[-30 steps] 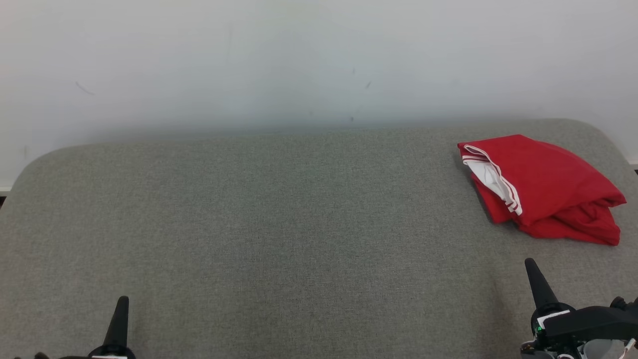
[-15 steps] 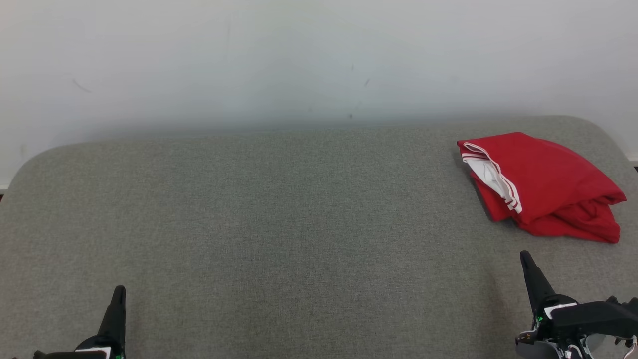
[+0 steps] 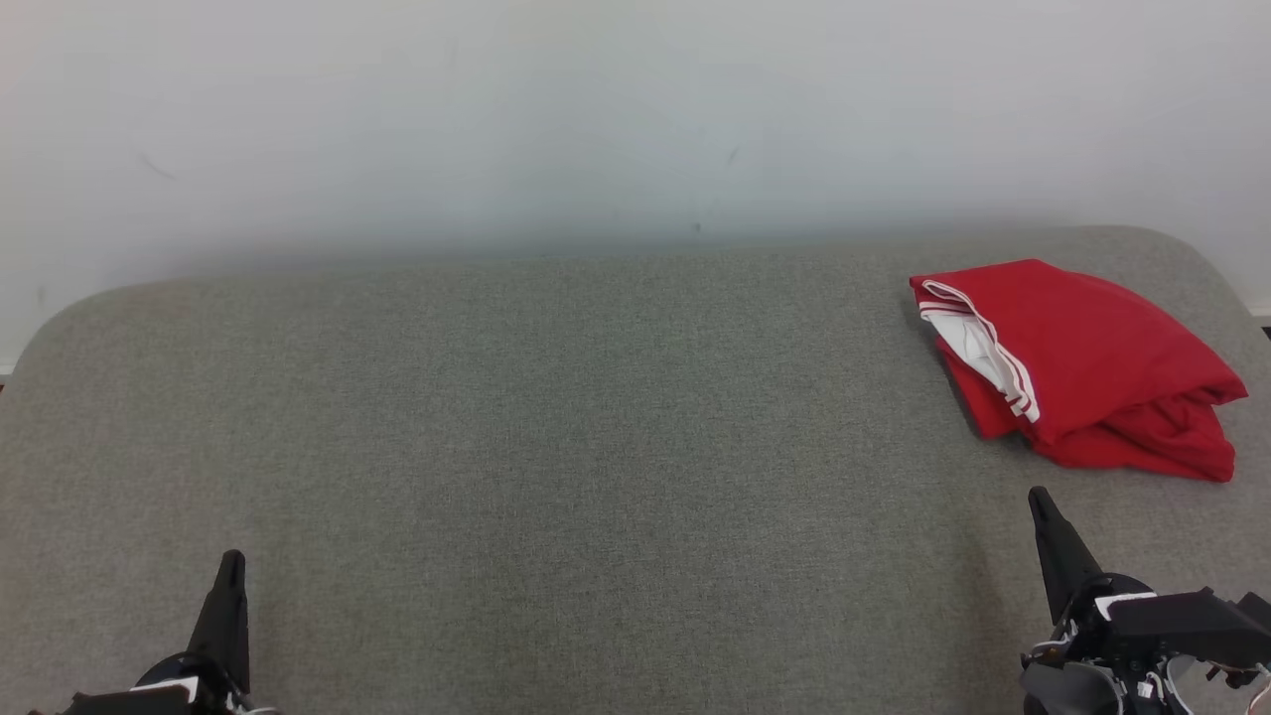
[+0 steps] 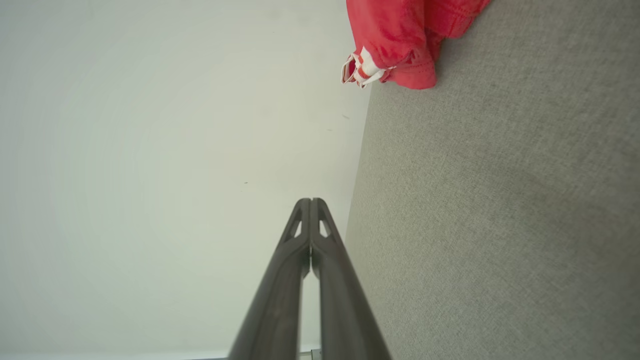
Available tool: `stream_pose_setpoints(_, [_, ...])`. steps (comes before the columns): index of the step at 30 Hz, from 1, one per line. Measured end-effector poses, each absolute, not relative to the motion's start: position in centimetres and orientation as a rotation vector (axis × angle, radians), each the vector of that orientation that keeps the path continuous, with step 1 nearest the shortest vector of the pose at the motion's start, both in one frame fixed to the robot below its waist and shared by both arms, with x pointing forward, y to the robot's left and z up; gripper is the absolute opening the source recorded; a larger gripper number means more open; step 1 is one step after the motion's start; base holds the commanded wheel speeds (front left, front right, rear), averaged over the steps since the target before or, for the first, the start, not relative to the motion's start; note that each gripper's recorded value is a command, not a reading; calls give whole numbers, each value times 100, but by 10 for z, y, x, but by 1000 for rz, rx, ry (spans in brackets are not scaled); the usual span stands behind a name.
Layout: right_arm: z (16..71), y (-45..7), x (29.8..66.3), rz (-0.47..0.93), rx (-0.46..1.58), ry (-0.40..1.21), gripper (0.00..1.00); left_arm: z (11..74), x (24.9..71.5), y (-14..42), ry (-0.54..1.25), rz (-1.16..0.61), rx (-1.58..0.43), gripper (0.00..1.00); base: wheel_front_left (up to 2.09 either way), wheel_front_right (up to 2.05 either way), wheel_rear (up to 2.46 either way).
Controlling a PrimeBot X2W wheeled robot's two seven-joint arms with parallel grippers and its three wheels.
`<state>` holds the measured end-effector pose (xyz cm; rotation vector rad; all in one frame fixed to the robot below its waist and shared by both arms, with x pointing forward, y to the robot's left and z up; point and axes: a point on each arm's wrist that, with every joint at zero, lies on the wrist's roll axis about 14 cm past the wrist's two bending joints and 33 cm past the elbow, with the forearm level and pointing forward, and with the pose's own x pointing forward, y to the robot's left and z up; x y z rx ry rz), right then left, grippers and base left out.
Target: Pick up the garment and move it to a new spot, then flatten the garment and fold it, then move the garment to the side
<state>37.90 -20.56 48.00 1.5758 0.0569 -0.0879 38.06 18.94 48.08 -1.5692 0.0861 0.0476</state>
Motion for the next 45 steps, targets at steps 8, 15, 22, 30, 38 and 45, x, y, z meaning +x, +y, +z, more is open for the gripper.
stream_pose_setpoints(8, [482, -205, 380, -84, 1576, 53, 0, 481, 381, 189, 87, 48, -1569, 0, 0, 0, 0])
stream_pose_setpoints(15, [482, -205, 380, -84, 1576, 53, 0, 481, 381, 189, 87, 48, -1570, 0, 0, 0, 0])
stream_pose_setpoints(22, [482, -205, 380, -84, 1576, 53, 0, 481, 380, 189, 87, 48, -1570, 0, 0, 0, 0])
stream_pose_setpoints(30, [482, -205, 380, -84, 1576, 53, 0, 481, 380, 189, 87, 48, -1570, 0, 0, 0, 0])
stream_pose_setpoints(38, [482, -205, 380, -84, 1576, 53, 0, 480, 380, 189, 87, 48, -1570, 0, 0, 0, 0])
stream_pose_setpoints(45, [482, -205, 380, -84, 1576, 54, 0, 480, 380, 189, 87, 48, -1570, 0, 0, 0, 0])
